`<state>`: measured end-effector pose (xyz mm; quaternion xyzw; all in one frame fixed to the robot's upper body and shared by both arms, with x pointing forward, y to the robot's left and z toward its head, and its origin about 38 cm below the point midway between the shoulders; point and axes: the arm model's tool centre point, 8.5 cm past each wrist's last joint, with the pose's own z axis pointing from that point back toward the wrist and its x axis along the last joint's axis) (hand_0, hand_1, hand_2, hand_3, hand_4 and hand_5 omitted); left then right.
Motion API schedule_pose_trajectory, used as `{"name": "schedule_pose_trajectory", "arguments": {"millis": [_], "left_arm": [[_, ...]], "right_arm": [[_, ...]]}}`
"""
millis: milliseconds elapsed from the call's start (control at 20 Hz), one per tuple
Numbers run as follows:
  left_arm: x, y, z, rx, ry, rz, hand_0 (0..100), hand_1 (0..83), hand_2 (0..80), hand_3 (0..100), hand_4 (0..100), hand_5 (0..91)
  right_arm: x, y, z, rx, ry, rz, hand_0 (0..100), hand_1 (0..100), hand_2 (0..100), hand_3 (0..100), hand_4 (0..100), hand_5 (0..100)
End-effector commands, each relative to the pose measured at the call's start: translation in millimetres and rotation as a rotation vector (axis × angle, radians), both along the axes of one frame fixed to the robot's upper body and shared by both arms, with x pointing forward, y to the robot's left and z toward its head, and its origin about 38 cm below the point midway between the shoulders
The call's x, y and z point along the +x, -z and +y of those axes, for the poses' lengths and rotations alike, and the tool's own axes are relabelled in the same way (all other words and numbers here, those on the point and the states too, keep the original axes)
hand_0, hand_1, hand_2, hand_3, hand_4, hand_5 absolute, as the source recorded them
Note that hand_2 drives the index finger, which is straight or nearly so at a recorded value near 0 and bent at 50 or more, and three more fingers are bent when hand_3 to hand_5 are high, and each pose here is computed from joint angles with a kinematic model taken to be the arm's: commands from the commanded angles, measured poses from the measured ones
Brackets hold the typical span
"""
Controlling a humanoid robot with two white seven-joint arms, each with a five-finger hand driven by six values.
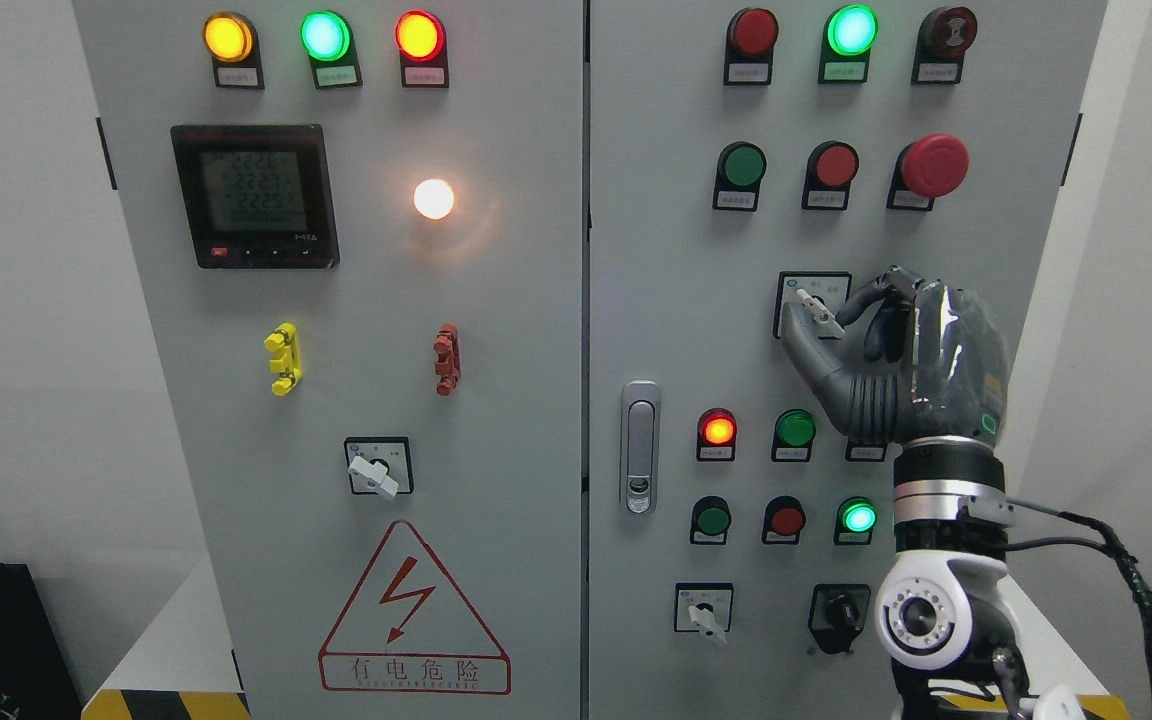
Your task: Rotate and turn off gray switch
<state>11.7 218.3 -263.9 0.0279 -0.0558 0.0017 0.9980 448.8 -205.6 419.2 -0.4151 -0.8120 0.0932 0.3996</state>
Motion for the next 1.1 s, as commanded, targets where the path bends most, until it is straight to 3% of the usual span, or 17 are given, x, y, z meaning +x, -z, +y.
{"name": "schedule_pose_trajectory", "arguments": {"millis": [0,1050], "left_arm": [[14.3,-0.1,0.1,-0.001,-0.027,-0.034,12,38.9,0.0,0,0,0.0],[14.3,-0.1,0.1,-0.001,-0.027,-0.034,12,38.9,0.0,0,0,0.0]], "right_arm": [[1.3,1.2,-1.2,-0.008,0.006,0.005,17,45,66,97,100,100],[1.7,-0.6,3.9,-0.01,0.001,0.007,28,45,68,99,100,100]]}}
